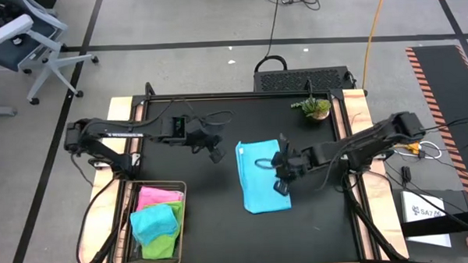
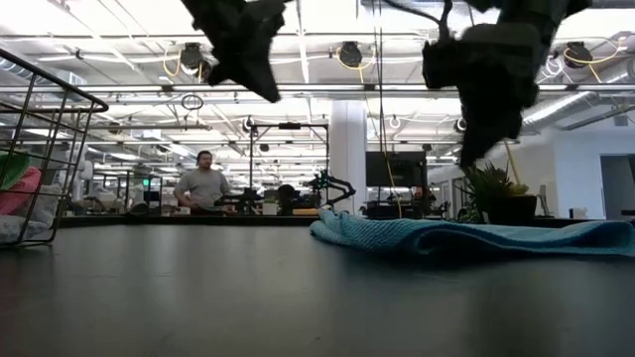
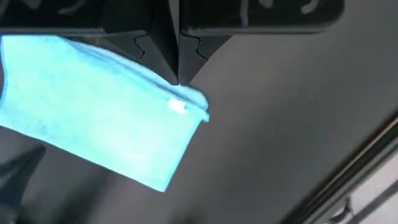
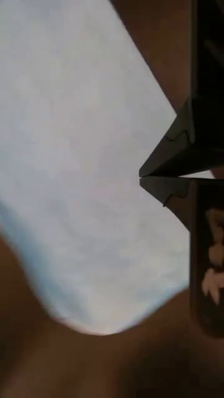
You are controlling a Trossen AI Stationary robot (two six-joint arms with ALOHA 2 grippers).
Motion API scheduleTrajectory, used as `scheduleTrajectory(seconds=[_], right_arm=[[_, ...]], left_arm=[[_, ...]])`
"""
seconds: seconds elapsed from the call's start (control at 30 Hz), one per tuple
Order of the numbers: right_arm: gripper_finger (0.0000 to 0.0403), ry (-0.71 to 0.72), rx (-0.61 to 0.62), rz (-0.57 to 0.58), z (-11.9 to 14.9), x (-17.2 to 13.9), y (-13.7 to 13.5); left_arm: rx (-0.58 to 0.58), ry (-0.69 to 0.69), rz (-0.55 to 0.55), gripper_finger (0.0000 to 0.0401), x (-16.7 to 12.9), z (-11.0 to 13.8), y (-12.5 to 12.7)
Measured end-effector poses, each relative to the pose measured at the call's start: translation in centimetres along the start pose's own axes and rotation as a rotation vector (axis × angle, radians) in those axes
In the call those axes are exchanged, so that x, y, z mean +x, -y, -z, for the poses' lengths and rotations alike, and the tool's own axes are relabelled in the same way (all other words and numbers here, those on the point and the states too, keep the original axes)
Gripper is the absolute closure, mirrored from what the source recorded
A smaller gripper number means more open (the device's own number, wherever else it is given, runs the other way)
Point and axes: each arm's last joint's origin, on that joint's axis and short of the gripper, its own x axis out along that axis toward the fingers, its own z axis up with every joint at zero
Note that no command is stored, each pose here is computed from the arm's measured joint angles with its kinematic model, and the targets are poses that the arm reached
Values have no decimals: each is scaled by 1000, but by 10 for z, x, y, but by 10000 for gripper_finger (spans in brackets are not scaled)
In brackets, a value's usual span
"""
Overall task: Fold microfiber towels
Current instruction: Fold the blue microfiber cloth
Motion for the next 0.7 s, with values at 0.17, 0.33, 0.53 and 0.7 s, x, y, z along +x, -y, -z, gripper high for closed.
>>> scheduleTrajectory(seconds=[0.17,0.33,0.53,0.7], right_arm=[[403,59,41,8,-7,-14,10],[403,61,25,102,-12,-10,22],[403,92,37,80,-32,-10,44],[403,72,56,64,-47,-11,74]], left_arm=[[26,28,13,392,21,-7,-1],[-15,-13,15,396,46,-7,-7],[-100,-102,43,381,75,-1,-9],[-106,-112,71,388,94,2,-7]])
